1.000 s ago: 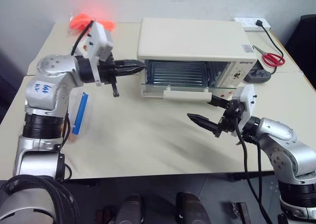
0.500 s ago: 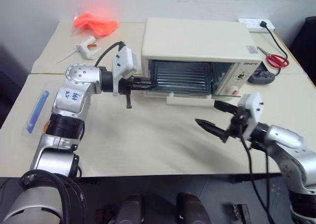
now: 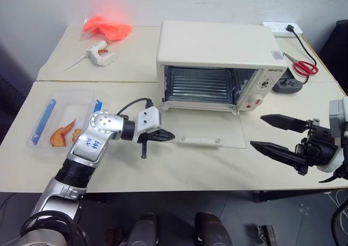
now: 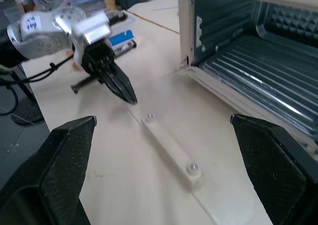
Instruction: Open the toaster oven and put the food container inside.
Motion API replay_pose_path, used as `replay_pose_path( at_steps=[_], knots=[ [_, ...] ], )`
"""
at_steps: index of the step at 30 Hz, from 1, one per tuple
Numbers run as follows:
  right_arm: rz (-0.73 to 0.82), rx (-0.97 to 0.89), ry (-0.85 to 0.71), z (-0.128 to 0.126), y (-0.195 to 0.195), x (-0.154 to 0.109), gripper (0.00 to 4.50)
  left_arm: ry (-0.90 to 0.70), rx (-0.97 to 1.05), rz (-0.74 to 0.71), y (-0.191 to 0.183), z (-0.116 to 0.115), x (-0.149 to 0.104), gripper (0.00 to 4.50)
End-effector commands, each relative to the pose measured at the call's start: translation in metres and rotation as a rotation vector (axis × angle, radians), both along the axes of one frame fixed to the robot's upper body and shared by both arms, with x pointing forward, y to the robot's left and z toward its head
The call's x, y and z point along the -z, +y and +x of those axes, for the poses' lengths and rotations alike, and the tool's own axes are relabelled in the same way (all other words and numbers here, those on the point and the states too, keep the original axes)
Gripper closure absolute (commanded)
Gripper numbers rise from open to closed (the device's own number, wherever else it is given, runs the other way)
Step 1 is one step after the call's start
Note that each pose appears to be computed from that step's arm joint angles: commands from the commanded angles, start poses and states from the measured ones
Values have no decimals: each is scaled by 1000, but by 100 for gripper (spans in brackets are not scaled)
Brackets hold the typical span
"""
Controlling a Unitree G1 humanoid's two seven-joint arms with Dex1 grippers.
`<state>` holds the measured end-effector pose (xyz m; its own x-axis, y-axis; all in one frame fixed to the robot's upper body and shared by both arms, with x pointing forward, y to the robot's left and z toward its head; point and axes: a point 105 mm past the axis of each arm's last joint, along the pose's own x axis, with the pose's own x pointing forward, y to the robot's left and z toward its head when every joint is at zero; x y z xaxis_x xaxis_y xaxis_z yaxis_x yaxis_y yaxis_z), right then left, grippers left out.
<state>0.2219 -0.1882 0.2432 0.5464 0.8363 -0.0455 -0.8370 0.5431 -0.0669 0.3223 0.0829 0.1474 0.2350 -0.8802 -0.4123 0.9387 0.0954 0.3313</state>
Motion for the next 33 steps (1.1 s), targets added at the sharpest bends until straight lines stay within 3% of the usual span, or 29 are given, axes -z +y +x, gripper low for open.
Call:
replay_pose_path(
  at_steps=[1,6,11,14,20,27,30,33],
  knots=[
    [-13,-40,-30,-3,11,-9,0,-43,-50,2,-4,7,3,449],
    [-28,-69,-27,0,14,-9,0,-70,-99,-46,-4,6,-6,449],
    [-46,-123,-26,2,18,-10,0,-99,-112,-131,6,-14,-40,449],
    [-61,-162,-27,9,22,-9,0,-110,-201,-165,26,-26,-62,389],
    [-64,-237,-32,23,29,-11,0,-164,-432,-208,74,-47,-97,222],
    [-67,-328,-31,40,42,-15,0,-176,-615,-70,139,-94,-99,23],
    [-73,-359,-35,47,47,-14,0,-166,-775,-69,173,-107,-102,3],
    [-66,-388,-40,53,51,-16,0,-136,-1010,-231,195,-117,-104,3]
  ],
)
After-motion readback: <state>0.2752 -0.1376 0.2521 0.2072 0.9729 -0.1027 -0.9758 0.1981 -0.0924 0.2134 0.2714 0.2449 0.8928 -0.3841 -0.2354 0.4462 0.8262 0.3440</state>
